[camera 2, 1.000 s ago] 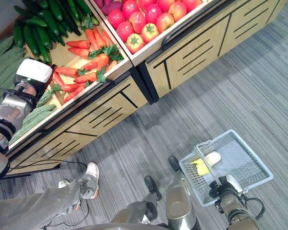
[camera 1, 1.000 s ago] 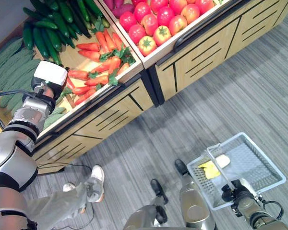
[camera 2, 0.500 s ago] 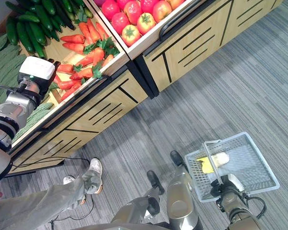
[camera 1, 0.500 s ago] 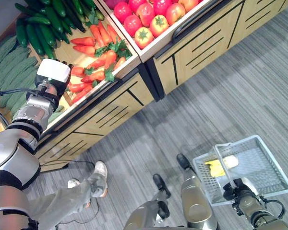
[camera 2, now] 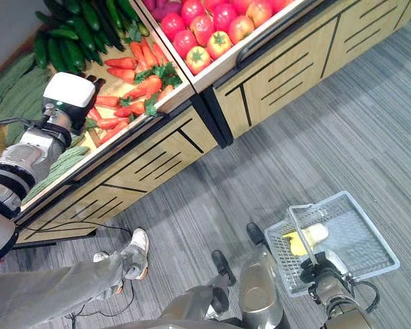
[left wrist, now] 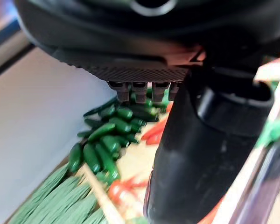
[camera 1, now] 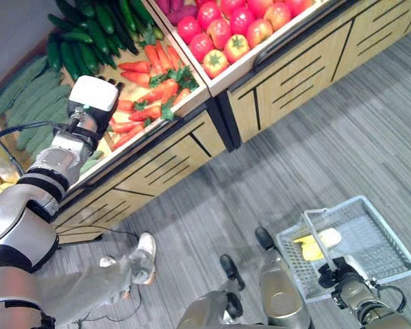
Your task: Get the vegetables into the basket
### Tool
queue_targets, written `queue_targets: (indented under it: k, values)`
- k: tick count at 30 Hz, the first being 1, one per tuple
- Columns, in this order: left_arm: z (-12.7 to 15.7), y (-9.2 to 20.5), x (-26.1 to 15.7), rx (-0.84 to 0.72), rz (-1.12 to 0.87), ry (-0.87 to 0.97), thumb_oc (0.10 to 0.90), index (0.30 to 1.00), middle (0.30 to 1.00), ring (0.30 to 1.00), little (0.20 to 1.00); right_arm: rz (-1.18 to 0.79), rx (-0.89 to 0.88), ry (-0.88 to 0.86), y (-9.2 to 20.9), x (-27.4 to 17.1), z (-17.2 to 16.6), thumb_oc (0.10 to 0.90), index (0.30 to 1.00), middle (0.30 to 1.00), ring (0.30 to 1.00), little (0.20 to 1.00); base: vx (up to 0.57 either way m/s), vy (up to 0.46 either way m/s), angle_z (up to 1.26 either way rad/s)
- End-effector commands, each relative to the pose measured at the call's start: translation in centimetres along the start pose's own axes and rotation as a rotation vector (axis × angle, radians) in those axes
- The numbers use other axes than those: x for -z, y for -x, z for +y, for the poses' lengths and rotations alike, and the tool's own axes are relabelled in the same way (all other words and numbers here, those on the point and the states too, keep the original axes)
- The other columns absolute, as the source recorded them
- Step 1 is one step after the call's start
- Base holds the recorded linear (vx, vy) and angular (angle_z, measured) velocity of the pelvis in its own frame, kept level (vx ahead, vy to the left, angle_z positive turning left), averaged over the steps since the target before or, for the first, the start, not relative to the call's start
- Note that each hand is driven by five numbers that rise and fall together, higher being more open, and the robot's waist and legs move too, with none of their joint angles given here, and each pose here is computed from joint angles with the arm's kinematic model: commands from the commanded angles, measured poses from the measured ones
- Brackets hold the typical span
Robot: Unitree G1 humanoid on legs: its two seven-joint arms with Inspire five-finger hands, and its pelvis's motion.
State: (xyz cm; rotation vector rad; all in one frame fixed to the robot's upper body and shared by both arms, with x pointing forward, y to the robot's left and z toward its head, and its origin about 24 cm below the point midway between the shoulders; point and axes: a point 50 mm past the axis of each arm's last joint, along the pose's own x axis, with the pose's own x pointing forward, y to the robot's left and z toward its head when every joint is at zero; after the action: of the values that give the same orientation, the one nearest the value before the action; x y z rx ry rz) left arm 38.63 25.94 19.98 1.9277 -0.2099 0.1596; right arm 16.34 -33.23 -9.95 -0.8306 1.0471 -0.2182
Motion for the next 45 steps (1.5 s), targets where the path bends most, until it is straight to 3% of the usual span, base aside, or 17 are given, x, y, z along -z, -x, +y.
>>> queue_targets:
  k: [1,6,18,23,26,27,31,35,39,40,41,45]
  values:
    - [2.6,0.6,4.4,-0.138,0.184,0.076,0.900,1.000,1.000,1.000,1.000,0.079,-0.070,0.016,1.0,3.4,2.4,0.400,0.300,0.300,0.300,0.300,-0.01,-0.080,0.25]
    - [1.7,2.0,2.1,-0.125,0.083,0.218,0.900,1.000,1.000,1.000,1.000,0.138,-0.096,-0.005,1.4,4.9,3.0,0.400,0.300,0.300,0.300,0.300,-0.01,-0.035,0.21]
    - [-2.5,10.7,-3.1,-0.033,-0.026,0.936,0.900,1.000,1.000,1.000,1.000,0.273,-0.243,-0.041,3.5,8.3,6.9,0.400,0.300,0.300,0.300,0.300,-0.02,0.008,0.13]
    - [-2.9,13.0,-4.6,0.051,-0.082,1.008,0.900,1.000,1.000,1.000,1.000,0.283,-0.279,-0.028,3.9,8.6,7.9,0.400,0.300,0.300,0.300,0.300,-0.03,0.022,0.01]
    - [-4.8,15.0,-6.5,0.180,-0.094,1.155,0.900,1.000,1.000,1.000,1.000,0.286,-0.297,-0.038,4.2,8.6,8.4,0.400,0.300,0.300,0.300,0.300,-0.01,0.037,0.00]
    - [-6.8,16.6,-8.0,0.311,-0.079,1.295,0.900,1.000,1.000,1.000,1.000,0.279,-0.295,-0.042,4.1,8.5,8.5,0.400,0.300,0.300,0.300,0.300,-0.03,0.043,-0.01]
    - [-11.5,19.9,-10.9,0.600,0.002,1.392,0.900,1.000,1.000,1.000,1.000,0.250,-0.300,-0.038,3.9,7.6,8.6,0.400,0.300,0.300,0.300,0.300,-0.04,0.044,-0.01]
    - [-17.2,23.7,-12.4,0.878,0.146,1.248,0.900,1.000,1.000,1.000,1.000,0.227,-0.305,-0.022,3.7,6.8,8.7,0.400,0.300,0.300,0.300,0.300,-0.04,0.035,0.04]
    - [-20.7,26.2,-13.5,1.023,0.246,1.101,0.900,1.000,1.000,1.000,1.000,0.215,-0.305,-0.009,3.6,6.2,8.8,0.400,0.300,0.300,0.300,0.300,-0.04,0.043,0.02]
    - [-22.7,28.5,-13.9,1.134,0.355,1.051,0.900,1.000,1.000,1.000,1.000,0.211,-0.308,-0.003,3.5,6.0,8.9,0.400,0.300,0.300,0.300,0.300,0.00,0.000,0.00]
    - [-22.7,28.4,-14.0,1.132,0.354,1.052,0.900,1.000,1.000,1.000,1.000,0.211,-0.307,-0.003,3.5,5.9,8.9,0.400,0.300,0.300,0.300,0.300,-0.05,0.032,0.04]
    - [-25.2,33.1,-14.4,1.332,0.526,0.889,0.900,1.000,1.000,1.000,1.000,0.197,-0.318,0.000,3.5,5.1,9.4,0.400,0.300,0.300,0.300,0.300,-0.02,0.019,-0.05]
